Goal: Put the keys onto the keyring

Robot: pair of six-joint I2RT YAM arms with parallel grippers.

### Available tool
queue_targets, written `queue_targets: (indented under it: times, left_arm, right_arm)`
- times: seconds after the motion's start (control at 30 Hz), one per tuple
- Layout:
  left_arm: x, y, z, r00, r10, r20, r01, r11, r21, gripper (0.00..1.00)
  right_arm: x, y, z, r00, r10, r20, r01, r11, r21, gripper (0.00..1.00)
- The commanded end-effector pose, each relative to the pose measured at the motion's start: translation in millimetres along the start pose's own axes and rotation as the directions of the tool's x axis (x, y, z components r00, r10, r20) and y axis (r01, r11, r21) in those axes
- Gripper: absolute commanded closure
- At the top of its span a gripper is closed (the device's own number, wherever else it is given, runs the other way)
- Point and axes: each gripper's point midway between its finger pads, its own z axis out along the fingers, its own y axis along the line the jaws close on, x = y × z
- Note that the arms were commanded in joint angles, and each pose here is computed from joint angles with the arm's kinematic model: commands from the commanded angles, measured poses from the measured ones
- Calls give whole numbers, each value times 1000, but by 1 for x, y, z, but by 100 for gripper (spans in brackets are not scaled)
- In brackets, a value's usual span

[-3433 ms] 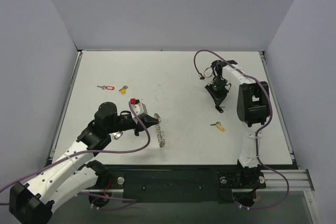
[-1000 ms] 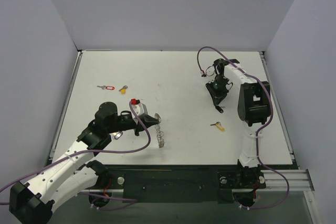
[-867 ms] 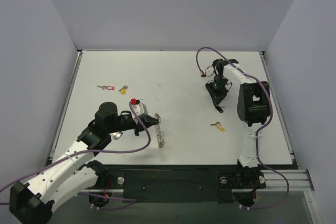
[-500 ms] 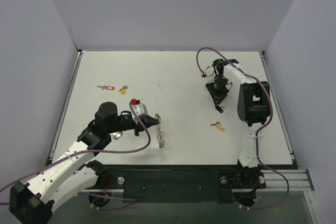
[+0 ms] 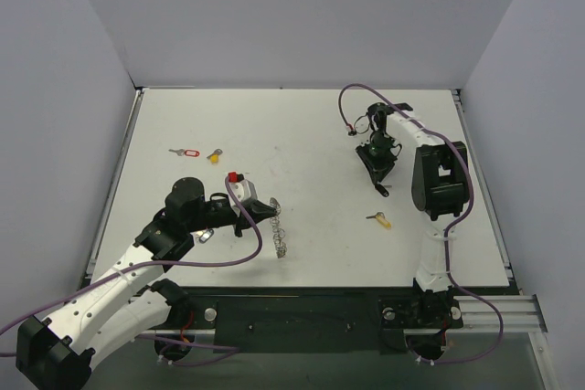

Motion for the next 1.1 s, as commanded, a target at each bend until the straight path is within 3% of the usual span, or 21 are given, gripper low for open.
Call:
queue_targets:
  times: [0.0, 0.37, 0.8, 1.07]
  left_arm:
    - [-18, 1, 0, 997, 50, 52, -50, 999, 7, 100]
    - [-18, 1, 0, 997, 52, 52, -52, 999, 10, 100]
    - [-18, 0, 0, 997, 53, 52, -54, 998, 13, 100]
    - [-19, 0, -1, 997, 57, 55, -57, 998, 12, 100]
  right_arm:
    - [8, 3, 1, 998, -11, -58, 10, 1000, -9, 82]
    - [1, -2, -20, 1000, -11, 0, 11, 999, 32, 77]
    - [9, 1, 2, 999, -1, -45, 1, 1000, 10, 76]
    - [2, -1, -9, 1000, 2, -9, -1, 1000, 27, 76]
